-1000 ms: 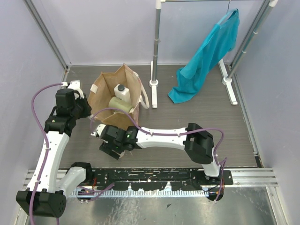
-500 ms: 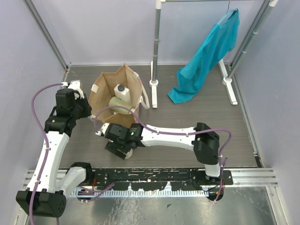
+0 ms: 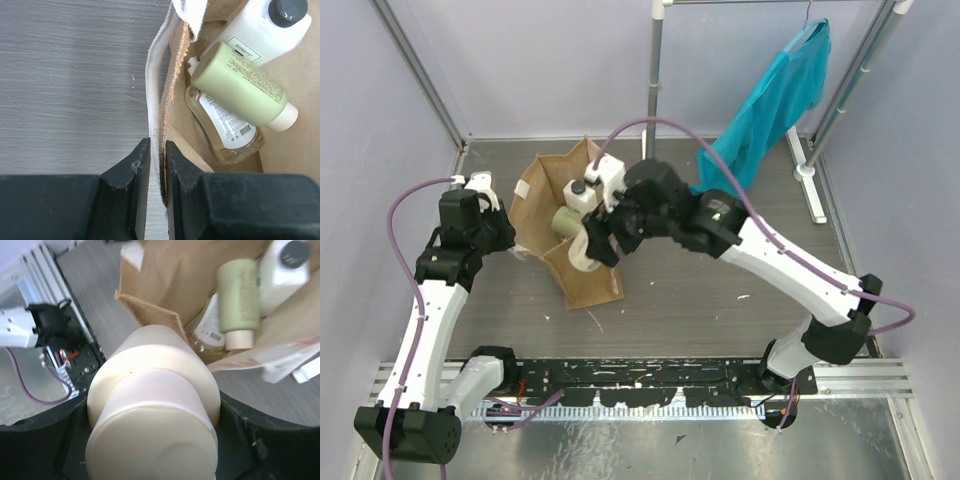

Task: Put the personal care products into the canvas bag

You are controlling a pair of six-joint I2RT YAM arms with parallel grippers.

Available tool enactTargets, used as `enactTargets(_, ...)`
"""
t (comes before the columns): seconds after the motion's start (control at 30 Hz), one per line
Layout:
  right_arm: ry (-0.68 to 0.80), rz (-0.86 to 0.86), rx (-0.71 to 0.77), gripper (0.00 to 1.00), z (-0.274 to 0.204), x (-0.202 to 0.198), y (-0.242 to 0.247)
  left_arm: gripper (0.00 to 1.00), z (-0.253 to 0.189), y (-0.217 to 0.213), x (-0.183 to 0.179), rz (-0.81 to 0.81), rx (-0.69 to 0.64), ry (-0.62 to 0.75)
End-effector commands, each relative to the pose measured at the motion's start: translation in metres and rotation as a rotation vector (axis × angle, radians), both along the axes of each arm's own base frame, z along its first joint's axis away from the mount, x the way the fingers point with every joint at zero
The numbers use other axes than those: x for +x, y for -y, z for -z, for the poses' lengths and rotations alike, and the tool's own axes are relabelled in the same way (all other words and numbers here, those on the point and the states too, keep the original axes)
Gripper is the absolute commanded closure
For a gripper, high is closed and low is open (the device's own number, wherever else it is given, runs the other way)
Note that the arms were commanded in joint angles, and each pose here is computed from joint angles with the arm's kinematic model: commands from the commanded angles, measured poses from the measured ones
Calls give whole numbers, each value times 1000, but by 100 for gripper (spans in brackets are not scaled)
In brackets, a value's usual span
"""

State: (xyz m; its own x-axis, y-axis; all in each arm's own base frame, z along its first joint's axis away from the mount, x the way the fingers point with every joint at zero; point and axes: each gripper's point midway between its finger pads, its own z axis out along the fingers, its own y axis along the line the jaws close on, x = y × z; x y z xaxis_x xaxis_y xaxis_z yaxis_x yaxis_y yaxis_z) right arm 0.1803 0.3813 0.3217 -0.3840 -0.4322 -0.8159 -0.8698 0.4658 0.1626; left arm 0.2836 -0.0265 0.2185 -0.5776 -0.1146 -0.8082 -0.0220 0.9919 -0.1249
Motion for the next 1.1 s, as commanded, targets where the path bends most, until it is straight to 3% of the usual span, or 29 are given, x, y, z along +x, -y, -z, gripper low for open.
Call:
enactTargets(0.0, 143, -27, 326, 99, -106, 15, 4, 75, 3, 0, -2, 5, 3, 1)
enactTargets(0.3, 270, -71, 456, 99, -158, 37, -4, 75, -4, 2, -4, 5, -13, 29)
enactTargets(0.6, 334, -51, 459, 99, -171, 68, 1, 75, -5, 1, -4, 5, -11, 35)
enactTargets(0.8, 309, -26, 417, 100, -150, 96, -3, 75, -6, 1, -2, -1, -13, 45)
enactTargets(1.07, 198, -3, 260, 100, -68, 127, -27, 75, -24, 4, -7, -7, -55, 96)
